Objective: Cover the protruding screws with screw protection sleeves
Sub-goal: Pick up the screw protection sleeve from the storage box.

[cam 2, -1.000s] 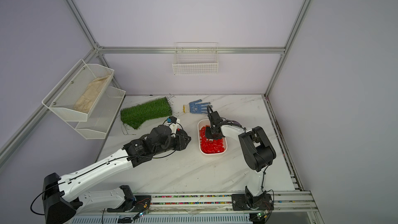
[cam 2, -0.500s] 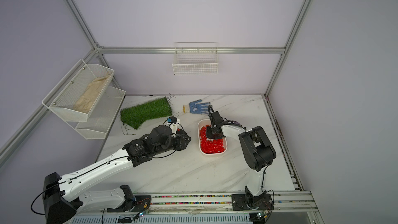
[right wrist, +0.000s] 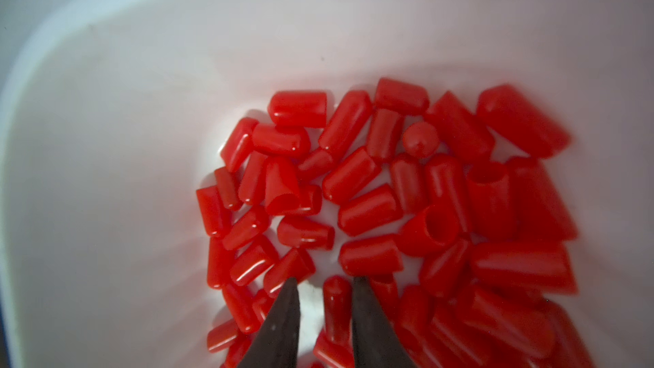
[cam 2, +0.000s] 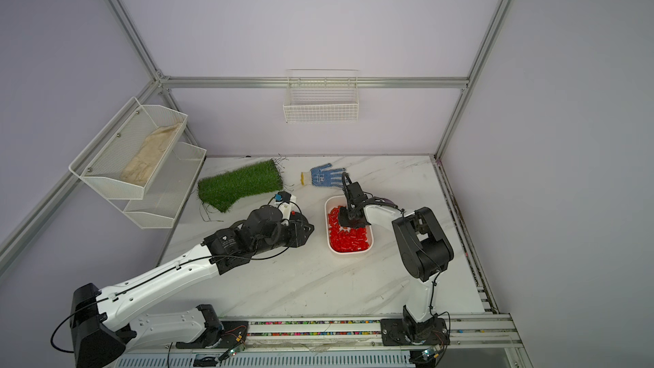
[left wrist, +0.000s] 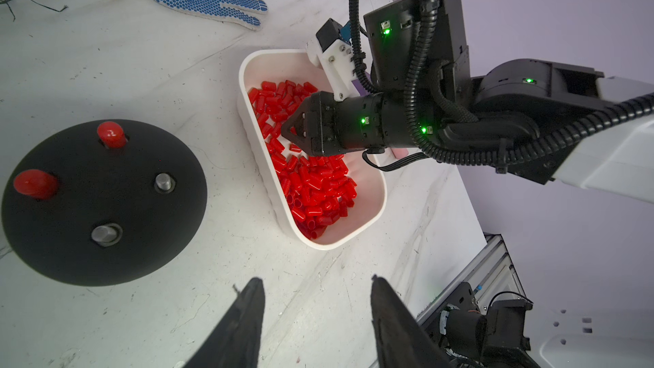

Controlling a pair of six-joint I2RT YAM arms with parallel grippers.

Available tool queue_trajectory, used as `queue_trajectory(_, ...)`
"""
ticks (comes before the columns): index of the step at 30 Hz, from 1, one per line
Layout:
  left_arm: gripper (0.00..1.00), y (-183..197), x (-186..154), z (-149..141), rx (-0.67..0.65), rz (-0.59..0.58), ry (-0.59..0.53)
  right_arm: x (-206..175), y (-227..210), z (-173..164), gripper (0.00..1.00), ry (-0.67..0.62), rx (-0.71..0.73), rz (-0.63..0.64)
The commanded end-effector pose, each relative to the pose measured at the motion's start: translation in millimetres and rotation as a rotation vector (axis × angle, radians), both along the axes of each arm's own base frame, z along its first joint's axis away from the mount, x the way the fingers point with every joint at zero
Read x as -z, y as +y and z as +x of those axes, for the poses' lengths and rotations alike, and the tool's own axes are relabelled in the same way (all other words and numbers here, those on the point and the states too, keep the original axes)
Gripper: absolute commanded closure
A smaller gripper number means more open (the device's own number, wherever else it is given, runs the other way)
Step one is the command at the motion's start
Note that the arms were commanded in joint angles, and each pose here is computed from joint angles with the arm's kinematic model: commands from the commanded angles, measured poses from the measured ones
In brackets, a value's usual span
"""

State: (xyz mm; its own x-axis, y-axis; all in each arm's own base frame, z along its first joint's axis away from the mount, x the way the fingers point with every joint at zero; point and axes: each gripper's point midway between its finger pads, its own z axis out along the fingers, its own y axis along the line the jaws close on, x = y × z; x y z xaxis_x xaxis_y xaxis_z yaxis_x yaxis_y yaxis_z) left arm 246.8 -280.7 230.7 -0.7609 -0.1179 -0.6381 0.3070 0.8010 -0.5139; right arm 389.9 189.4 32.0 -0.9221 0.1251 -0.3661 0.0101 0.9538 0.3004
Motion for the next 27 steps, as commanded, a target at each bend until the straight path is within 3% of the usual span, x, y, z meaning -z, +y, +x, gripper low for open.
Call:
queue_trajectory(1,0.50,-4,0,2,0.000,-0.018,-0.014,3,-5,5,0.72,0.006,0.016,-0.023)
queue_trajectory(18,0.50,-3,2,1,0.000,-0.014,-0.011,0,-4,8,0.86,-0.002,0.010,-0.020)
queue_trajectory(27,0.50,0,1,3,-0.029,-0.035,-0.016,-34,-1,6,0.88,-0.062,0.001,0.026)
